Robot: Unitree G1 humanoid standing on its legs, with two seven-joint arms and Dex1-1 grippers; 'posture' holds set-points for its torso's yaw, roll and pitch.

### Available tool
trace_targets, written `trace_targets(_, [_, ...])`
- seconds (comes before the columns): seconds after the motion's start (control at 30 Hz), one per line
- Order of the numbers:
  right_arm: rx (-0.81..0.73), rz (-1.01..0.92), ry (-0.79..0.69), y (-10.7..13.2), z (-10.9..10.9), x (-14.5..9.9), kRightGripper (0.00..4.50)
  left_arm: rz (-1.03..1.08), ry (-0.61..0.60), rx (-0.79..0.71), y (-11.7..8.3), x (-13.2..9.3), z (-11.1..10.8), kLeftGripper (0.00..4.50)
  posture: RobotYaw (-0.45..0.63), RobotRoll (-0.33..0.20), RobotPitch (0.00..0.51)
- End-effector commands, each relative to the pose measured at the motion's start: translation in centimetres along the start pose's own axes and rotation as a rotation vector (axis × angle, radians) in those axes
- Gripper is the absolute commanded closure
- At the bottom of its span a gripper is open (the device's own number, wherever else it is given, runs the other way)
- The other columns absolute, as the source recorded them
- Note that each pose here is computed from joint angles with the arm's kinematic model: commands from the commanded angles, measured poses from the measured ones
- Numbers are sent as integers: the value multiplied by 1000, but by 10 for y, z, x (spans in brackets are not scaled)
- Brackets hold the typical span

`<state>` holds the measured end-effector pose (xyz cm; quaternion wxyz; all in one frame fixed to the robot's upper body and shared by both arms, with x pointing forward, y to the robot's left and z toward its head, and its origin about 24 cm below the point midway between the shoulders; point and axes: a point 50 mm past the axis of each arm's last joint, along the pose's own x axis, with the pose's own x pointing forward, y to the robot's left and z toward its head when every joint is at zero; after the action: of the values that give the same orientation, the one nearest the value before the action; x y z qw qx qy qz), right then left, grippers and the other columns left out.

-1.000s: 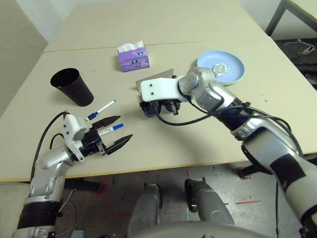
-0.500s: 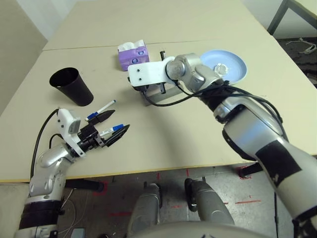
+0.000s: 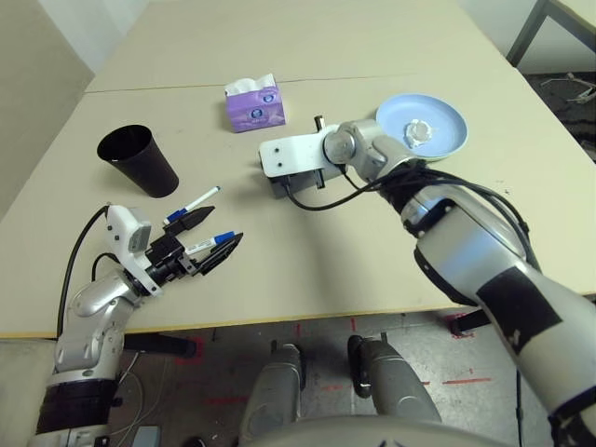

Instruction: Organize and tidy the items on the table.

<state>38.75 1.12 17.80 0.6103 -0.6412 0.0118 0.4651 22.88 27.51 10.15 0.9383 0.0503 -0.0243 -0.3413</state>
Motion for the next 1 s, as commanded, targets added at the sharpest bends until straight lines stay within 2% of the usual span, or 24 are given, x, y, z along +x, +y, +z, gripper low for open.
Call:
trace_targets(0.03, [5,13,-4,6,2,5,4341,-15,-5,11,-3,0,1,0,-33,0,188])
trace_targets(0.3, [24,56,-2,9,1,5,4341,-16,3,10,-3,-1,0,0,-30,0,187])
trace_targets(0.73, [50,20,-1,3,0,2,41,-22,13,16,-2,-1,-1,0,-36,0,183])
trace_targets(1.0, [71,-6,-4,-1,-1,0,13,-19,15,16,-2,-2,-3,0,-36,0,181])
